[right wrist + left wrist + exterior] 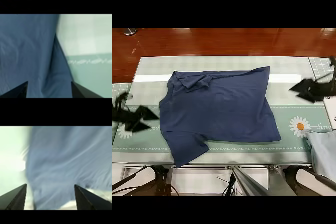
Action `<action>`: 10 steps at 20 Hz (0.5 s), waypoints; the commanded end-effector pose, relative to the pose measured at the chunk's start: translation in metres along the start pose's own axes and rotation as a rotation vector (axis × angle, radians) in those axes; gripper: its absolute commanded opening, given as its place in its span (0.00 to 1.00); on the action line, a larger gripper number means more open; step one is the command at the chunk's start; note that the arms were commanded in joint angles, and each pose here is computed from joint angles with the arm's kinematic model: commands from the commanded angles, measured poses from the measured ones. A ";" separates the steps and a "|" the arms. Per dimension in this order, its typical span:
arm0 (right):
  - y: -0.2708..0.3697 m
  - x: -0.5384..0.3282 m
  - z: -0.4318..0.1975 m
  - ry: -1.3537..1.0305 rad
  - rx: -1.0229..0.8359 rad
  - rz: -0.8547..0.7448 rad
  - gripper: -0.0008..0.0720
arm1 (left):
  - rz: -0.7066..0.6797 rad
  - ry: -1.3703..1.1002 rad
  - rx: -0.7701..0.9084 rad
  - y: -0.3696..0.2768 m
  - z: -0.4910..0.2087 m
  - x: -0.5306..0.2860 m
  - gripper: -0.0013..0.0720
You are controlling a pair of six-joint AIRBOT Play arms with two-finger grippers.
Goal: Fold the shirts.
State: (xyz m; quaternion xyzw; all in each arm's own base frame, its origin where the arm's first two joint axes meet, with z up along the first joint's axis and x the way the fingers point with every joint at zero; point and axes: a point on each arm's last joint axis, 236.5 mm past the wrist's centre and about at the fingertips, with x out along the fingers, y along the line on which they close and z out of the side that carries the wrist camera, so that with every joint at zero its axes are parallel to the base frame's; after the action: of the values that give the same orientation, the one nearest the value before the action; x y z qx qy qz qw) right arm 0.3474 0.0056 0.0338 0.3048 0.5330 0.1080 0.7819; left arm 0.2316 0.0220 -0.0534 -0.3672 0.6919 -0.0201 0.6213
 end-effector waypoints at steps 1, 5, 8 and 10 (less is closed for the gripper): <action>0.004 0.016 -0.062 -0.064 0.041 0.049 0.86 | -0.062 0.070 -0.079 0.021 -0.043 0.026 0.98; 0.012 0.020 -0.088 -0.059 0.049 0.098 0.86 | -0.100 -0.026 -0.126 0.022 -0.027 0.044 0.98; 0.011 0.020 -0.086 -0.068 0.044 0.095 0.86 | -0.195 -0.078 -0.106 0.006 -0.018 0.053 0.98; 0.003 0.019 -0.077 -0.107 0.000 0.060 0.86 | -0.235 -0.127 -0.103 -0.003 -0.010 0.060 0.97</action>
State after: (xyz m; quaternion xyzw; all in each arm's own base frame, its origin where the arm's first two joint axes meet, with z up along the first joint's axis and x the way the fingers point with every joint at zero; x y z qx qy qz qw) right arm 0.2831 0.0518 0.0042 0.3433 0.4958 0.1207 0.7885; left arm 0.2077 -0.0127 -0.0931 -0.4610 0.6462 -0.0329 0.6073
